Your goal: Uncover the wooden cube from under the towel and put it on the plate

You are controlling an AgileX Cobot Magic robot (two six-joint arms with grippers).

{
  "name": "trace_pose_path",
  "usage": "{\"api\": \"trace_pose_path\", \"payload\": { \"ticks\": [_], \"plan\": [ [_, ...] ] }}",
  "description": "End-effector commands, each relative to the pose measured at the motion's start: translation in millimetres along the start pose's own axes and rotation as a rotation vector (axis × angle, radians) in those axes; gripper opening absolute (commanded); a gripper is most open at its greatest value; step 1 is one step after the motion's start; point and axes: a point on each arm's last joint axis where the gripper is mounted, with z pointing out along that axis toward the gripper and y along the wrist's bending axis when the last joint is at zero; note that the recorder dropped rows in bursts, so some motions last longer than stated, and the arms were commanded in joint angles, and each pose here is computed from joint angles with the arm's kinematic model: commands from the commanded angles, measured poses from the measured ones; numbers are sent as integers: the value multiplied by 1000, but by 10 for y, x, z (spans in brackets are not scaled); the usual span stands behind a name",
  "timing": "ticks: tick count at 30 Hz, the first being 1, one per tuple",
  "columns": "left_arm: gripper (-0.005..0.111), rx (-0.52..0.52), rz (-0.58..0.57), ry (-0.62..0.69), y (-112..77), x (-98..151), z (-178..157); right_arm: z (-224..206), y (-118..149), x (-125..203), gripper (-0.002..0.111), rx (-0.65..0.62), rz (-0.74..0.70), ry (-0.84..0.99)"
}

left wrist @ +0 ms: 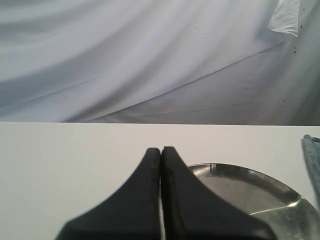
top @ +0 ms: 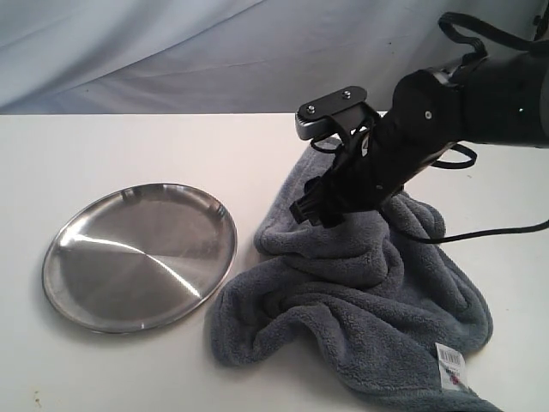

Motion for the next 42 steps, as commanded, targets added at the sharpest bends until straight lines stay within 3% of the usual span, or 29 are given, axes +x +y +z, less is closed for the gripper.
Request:
{"api": "trace_pose_path", "payload": {
  "ticks": [1, 12, 24, 42],
  "plan": [
    [1, -2, 1, 2, 2, 13, 1, 68, -35, -1, 62, 11, -14, 6],
    [1, -2, -2, 2, 2, 13, 1, 202, -33, 67, 51, 7, -14, 71],
    [1, -2, -2, 2, 2, 13, 1, 198, -31, 111, 1, 5, -14, 119],
    [1, -2, -2, 2, 2, 13, 1, -171, 34, 3, 0, 2, -30, 16]
  ]
}}
